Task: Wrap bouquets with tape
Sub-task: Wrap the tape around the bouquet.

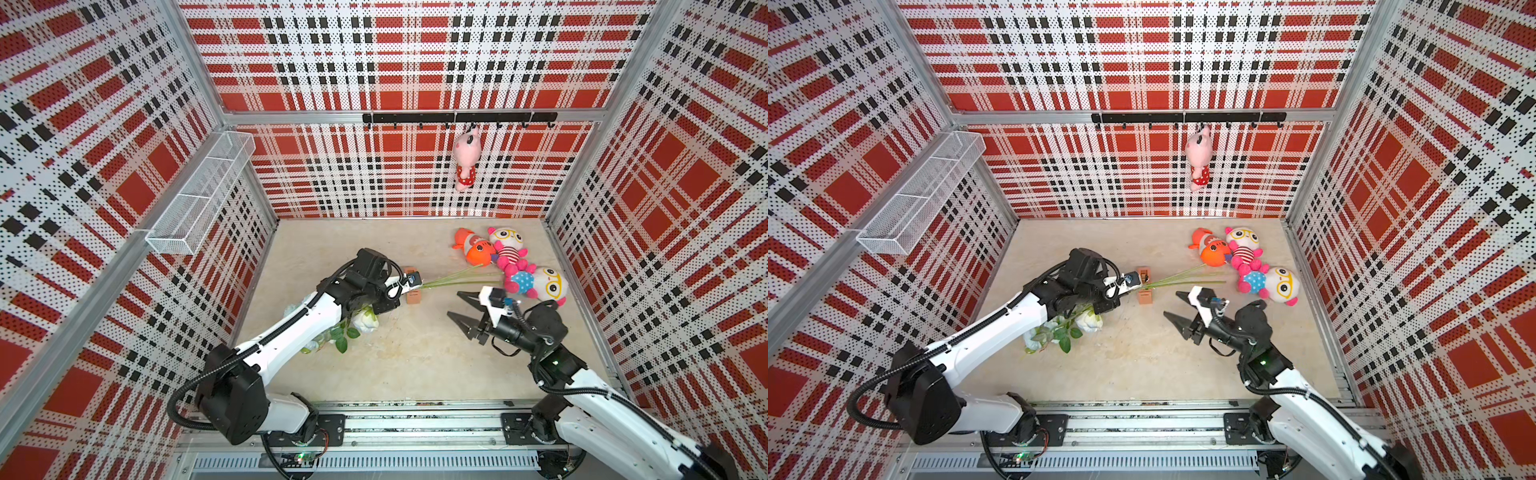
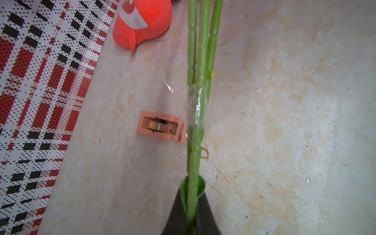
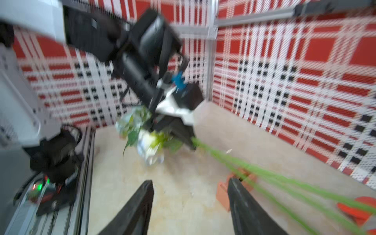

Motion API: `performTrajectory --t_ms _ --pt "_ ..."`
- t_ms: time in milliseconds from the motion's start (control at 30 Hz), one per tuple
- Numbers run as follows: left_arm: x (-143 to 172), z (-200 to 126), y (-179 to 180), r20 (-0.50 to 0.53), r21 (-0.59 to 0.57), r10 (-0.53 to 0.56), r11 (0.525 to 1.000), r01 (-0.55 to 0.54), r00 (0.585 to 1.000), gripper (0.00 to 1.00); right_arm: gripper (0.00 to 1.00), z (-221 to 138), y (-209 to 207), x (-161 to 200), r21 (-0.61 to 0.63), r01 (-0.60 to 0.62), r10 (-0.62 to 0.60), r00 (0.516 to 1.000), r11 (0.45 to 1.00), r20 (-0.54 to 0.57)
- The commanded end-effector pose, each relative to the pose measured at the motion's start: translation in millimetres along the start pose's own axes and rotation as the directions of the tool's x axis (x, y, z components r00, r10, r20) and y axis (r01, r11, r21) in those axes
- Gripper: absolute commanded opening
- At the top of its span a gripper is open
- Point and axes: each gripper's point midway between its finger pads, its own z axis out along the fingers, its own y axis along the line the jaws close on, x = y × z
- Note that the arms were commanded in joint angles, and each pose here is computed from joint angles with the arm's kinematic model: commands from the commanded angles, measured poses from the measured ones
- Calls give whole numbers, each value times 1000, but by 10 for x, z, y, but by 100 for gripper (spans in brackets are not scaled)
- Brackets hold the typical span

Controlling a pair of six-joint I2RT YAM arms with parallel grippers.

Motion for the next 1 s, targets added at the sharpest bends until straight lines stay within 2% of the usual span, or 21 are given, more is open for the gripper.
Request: performTrajectory --t_ms 0,67,133,233,533,967 --pt "-79 -2 -26 8 47 2 999 -3 1000 0 68 239 159 58 -40 250 -253 963 967 -93" --pt "-63 30 -56 -4 68 0 998 0 1000 0 66 336 60 31 -17 343 -341 928 939 -147" --pt "-48 57 -76 -13 86 -3 996 5 1000 0 59 430 -86 89 11 459 -448 872 888 -199" --pt "-4 88 -85 -40 96 -12 995 16 999 0 57 539 -257 216 11 548 -519 799 837 -303" --pt "-5 123 -100 -39 127 -3 992 8 999 0 61 759 -456 446 -35 662 -618 678 748 -397" --pt "31 191 -147 -51 176 4 984 5 999 0 49 958 -515 672 -130 744 -718 560 655 -413"
